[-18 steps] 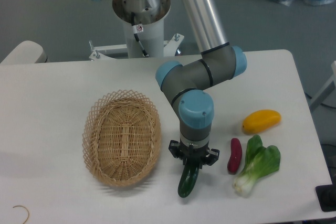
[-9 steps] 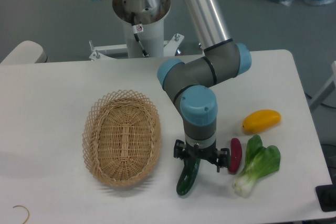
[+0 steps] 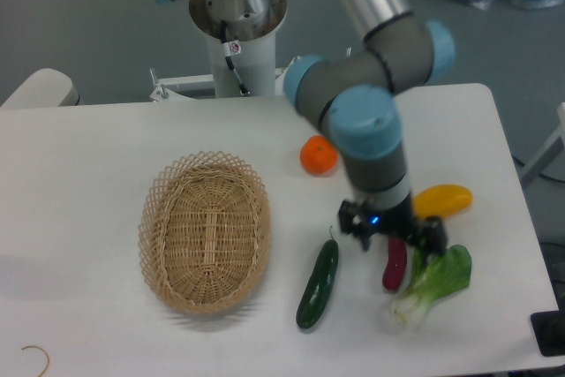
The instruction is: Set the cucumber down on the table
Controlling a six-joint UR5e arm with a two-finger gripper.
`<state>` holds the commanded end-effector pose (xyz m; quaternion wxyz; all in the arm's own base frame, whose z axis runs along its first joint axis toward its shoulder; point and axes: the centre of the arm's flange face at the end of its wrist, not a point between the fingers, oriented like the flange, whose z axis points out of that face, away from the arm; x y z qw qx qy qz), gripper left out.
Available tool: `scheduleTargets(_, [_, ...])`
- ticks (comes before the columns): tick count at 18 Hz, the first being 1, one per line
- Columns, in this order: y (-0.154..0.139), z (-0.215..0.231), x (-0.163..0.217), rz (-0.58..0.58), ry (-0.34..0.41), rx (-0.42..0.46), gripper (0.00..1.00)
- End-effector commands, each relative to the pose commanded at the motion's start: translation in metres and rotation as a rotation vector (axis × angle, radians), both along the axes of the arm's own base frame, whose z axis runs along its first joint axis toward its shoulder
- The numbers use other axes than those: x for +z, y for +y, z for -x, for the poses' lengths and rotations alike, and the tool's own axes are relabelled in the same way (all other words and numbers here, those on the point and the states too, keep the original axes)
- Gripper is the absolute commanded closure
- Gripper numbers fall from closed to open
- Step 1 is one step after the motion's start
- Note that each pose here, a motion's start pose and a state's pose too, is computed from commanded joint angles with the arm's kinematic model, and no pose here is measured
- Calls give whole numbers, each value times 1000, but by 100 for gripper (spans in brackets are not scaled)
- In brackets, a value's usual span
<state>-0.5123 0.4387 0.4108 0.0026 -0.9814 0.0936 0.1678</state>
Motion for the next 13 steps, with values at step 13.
scheduleTargets(13, [-93,41,17,117,-82,-254,0])
